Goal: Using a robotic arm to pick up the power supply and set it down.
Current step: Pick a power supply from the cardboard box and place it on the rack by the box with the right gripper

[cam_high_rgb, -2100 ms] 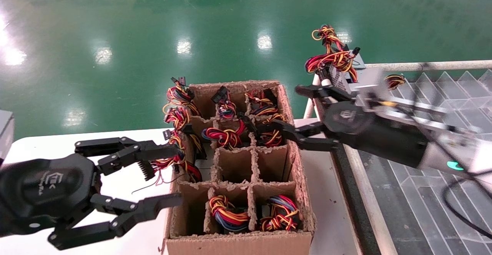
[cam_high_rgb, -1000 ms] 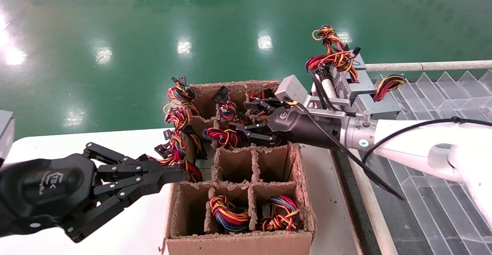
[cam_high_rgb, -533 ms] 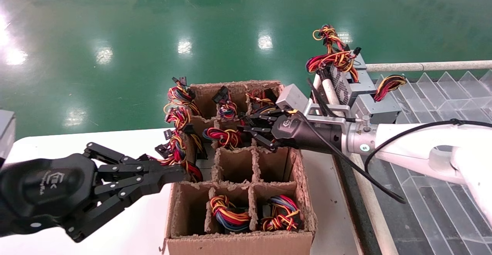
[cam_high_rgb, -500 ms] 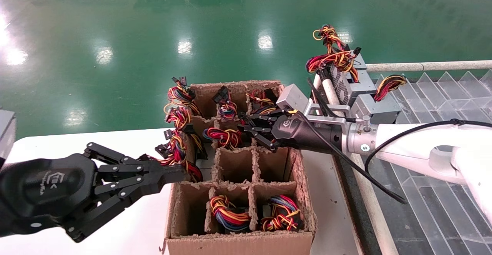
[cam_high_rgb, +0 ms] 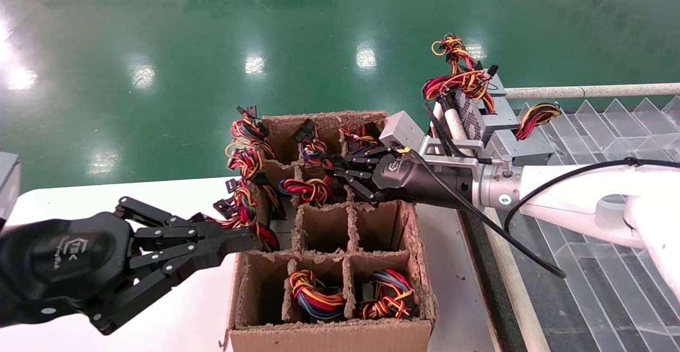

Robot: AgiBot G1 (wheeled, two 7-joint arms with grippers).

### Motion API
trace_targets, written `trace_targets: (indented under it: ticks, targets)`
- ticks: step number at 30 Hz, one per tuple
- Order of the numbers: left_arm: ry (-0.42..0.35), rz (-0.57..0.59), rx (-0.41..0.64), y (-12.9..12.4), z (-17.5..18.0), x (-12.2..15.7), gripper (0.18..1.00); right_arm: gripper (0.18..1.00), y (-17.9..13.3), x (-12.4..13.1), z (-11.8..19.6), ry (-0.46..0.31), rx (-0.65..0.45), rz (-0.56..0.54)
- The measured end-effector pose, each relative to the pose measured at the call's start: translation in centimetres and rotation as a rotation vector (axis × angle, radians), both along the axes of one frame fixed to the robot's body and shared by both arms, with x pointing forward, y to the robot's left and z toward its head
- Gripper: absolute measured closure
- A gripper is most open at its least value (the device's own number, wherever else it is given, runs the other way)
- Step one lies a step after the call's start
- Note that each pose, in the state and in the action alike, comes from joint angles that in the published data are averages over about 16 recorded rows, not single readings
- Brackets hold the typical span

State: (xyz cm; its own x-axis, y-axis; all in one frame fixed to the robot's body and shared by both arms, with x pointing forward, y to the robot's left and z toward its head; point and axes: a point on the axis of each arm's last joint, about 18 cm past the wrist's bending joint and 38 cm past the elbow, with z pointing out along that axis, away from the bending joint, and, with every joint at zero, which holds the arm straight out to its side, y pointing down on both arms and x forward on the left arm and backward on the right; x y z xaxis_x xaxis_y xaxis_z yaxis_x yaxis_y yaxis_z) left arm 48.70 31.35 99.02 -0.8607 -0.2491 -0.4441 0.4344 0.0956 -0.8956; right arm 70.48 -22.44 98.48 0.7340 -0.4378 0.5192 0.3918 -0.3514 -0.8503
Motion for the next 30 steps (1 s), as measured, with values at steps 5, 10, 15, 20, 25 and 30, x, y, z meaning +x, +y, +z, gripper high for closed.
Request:
trace_targets:
  ticks: [5,10,15,20,25,30]
  targets:
    - [0.0,0.0,0.0,0.0,0.0,0.0,0.993,0.938,0.3,-0.7,1.8,-0.044,0.005,0.036]
    - [0.0,0.0,0.0,0.0,0.0,0.0,0.993,0.939,0.7,-1.7,4.5,-0.115,0.004,0.082]
    - [0.0,0.0,0.0,0.0,0.0,0.0,0.993,0.94,1.1,-3.1,8.1,-0.209,-0.001,0.131]
    - [0.0,0.0,0.0,0.0,0.0,0.0,0.993,0.94,0.9,-4.9,12.2,-0.322,-0.01,0.162]
    - [0.0,0.0,0.0,0.0,0.0,0.0,0.993,0.94,-0.3,-7.3,16.2,-0.432,-0.017,0.17]
    - [0.0,0.0,0.0,0.0,0.0,0.0,0.993,0.941,-2.1,-10.4,19.4,-0.534,-0.031,0.168]
